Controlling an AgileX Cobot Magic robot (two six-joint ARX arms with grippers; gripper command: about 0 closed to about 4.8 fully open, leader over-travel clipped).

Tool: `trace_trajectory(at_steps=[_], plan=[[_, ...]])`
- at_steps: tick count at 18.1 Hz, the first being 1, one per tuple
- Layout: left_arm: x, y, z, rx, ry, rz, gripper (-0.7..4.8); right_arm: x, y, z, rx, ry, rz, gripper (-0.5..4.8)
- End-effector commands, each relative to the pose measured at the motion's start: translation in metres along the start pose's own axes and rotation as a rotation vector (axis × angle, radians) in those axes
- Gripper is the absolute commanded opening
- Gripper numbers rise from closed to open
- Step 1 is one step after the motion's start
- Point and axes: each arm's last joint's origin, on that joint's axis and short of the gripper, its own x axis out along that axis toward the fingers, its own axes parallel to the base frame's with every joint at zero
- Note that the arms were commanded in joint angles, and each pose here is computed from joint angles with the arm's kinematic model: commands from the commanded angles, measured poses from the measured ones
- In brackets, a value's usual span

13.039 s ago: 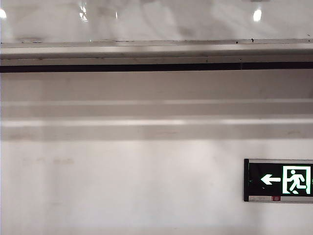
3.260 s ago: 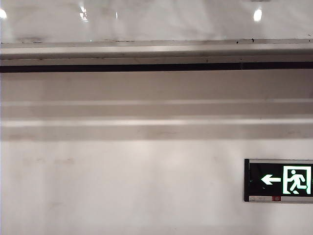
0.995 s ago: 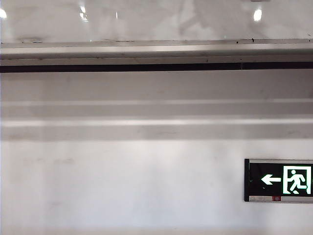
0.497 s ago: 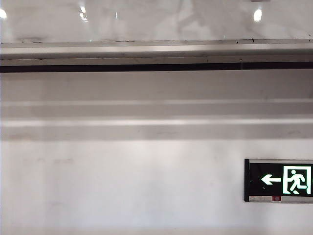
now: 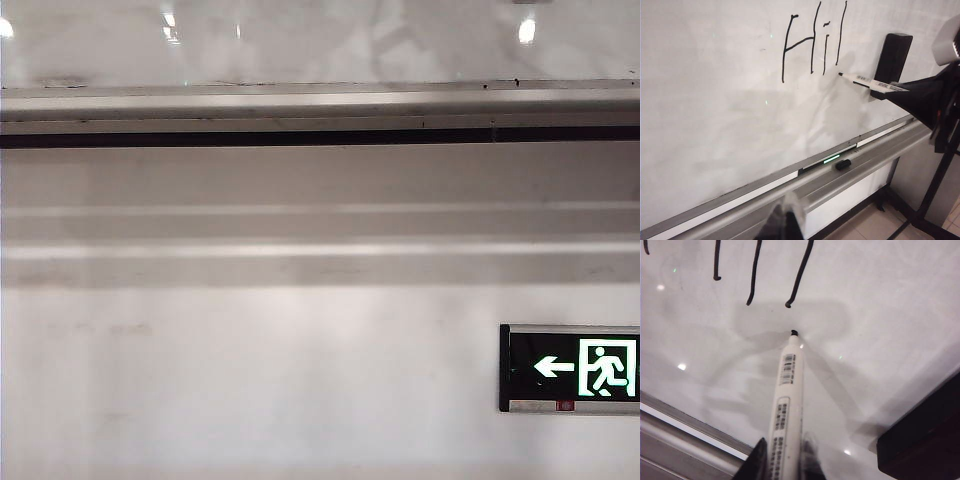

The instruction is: Take a marker from the whiteboard tray, write "Hi!" on the whiteboard, and then put the marker back vertically into the whiteboard tray.

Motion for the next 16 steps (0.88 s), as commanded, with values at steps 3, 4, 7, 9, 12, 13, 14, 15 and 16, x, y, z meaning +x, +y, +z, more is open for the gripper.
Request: trace_trajectory(at_steps=[3, 4, 7, 9, 12, 13, 14, 15, 16], plan=[[-0.0032, -0.0016, 0.0036, 0.007, -0.018, -0.008, -0.05, 0.0050, 0.0026, 0.0012, 0.010, -0.019, 0.015, -0.05], [-0.0032, -0.0016, 0.0036, 0.007, -0.018, -0.008, -0.05, 0.0050, 0.0025, 0.0015, 0.012, -0.022, 0.014, -0.05], [-0.0032, -0.0016, 0.0036, 0.007, -0.018, -0.008, -0.05, 0.0033, -0.0001, 0.0029, 0.019, -0.023, -0.035, -0.05], [-0.0032, -0.0016, 0.0036, 0.007, -0.018, -0.008, -0.05, 0.0023, -0.0006, 0.0036, 0.021, -0.028, -0.036, -0.05], [-0.0032, -0.0016, 0.0036, 0.007, -0.018, -0.007, -0.05, 0.0021, -0.0010, 0.0048, 0.027, -0.040, -0.038, -0.05], [-0.0032, -0.0016, 0.0036, 0.007, -0.018, -0.007, -0.05, 0.0023, -0.0007, 0.0047, 0.026, -0.040, -0.031, -0.05], [-0.0032, -0.0016, 0.0037, 0.008, -0.019, -0.007, -0.05, 0.0024, -0.0002, 0.0047, 0.025, -0.043, -0.017, -0.05], [-0.0032, -0.0016, 0.0037, 0.008, -0.019, -0.007, -0.05, 0.0024, 0.0003, 0.0049, 0.025, -0.049, 0.001, -0.05], [-0.0032, -0.0016, 0.0037, 0.008, -0.019, -0.007, -0.05, 0.0023, 0.0002, 0.0050, 0.025, -0.049, 0.001, -0.05]])
